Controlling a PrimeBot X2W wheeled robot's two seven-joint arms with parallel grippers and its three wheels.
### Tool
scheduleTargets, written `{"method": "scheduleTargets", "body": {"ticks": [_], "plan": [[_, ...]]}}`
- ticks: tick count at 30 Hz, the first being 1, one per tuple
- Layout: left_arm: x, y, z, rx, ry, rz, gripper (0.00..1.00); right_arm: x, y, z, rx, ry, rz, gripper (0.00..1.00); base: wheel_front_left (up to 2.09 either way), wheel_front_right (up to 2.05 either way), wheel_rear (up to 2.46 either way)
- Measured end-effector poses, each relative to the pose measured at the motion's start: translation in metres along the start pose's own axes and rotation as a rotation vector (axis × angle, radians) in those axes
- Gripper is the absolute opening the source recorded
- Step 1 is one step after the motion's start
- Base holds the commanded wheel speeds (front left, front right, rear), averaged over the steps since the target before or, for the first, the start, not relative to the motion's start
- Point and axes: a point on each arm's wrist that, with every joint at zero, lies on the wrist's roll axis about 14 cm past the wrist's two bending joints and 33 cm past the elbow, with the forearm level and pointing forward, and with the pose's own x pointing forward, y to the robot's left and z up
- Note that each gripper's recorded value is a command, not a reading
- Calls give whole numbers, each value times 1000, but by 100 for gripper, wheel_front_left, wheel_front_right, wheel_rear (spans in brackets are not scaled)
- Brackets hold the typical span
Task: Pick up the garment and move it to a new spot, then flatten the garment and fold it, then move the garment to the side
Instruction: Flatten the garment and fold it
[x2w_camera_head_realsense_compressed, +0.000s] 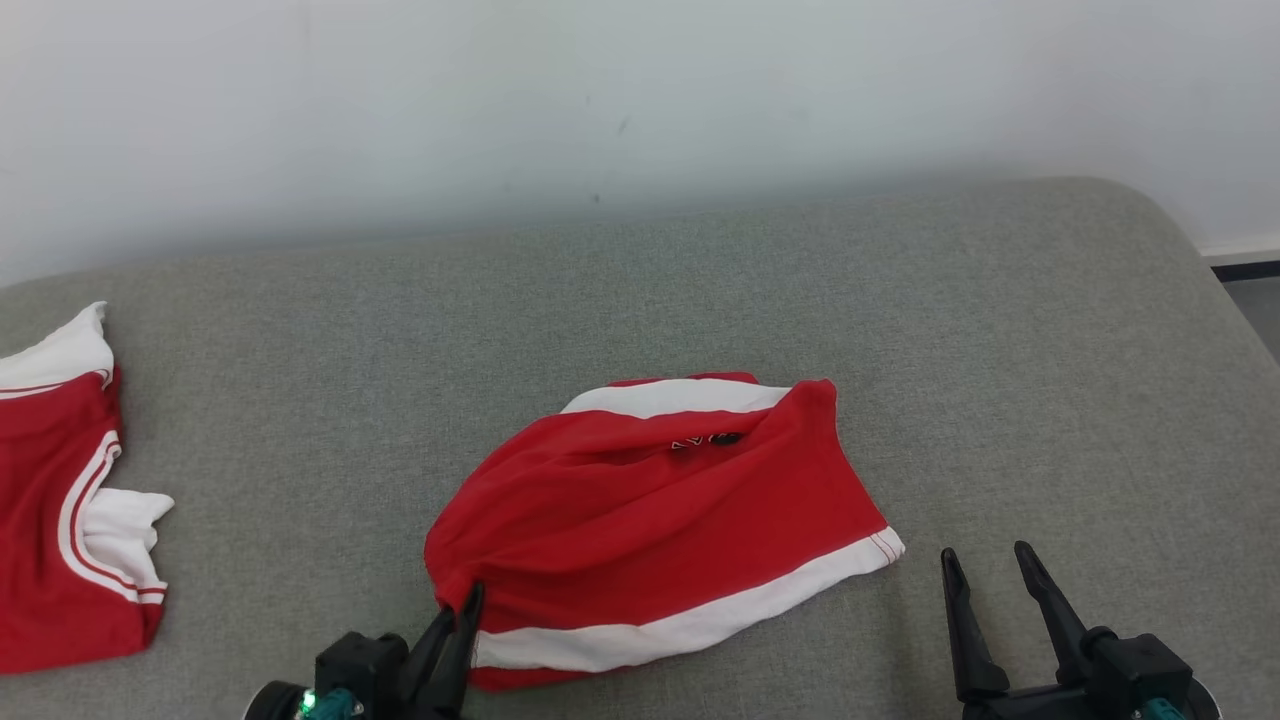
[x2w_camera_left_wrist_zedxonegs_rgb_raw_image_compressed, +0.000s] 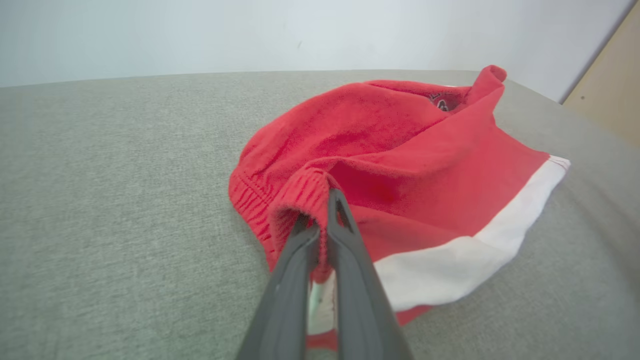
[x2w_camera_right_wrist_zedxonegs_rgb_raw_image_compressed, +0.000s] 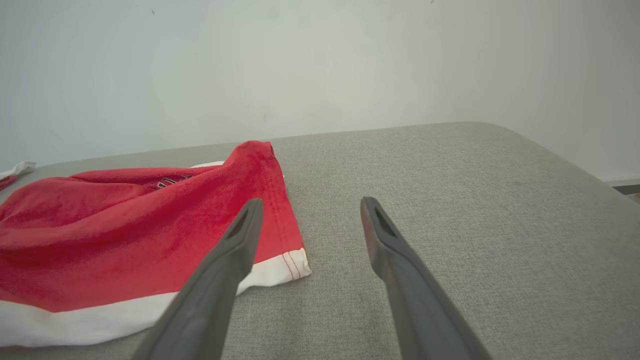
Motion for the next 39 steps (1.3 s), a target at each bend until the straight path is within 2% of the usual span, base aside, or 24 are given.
{"method": "scheduleTargets", "body": {"ticks": [11, 12, 13, 18, 29, 39], "plan": [[24, 19, -7, 15, 64, 14, 0, 4, -4, -11, -5, 38, -18, 100, 0, 0, 0], [24, 20, -7, 14, 65, 18, 44, 4, -4, -12, -6, 38, -19, 100, 0, 0, 0], [24, 21, -6, 15, 60, 22, 100, 3, -3, -12, -6, 39, -19, 100, 0, 0, 0], [18, 23, -1, 12, 37, 41, 100, 3, 0, -10, 2, 32, -13, 100, 0, 0, 0], [-31, 24, 4, -27, -44, 128, 100, 4, 17, -5, 23, 11, 33, 100, 0, 0, 0], [-70, 61, 50, 16, -210, 287, 100, 9, 27, 4, 18, -17, 70, 100, 0, 0, 0]]}}
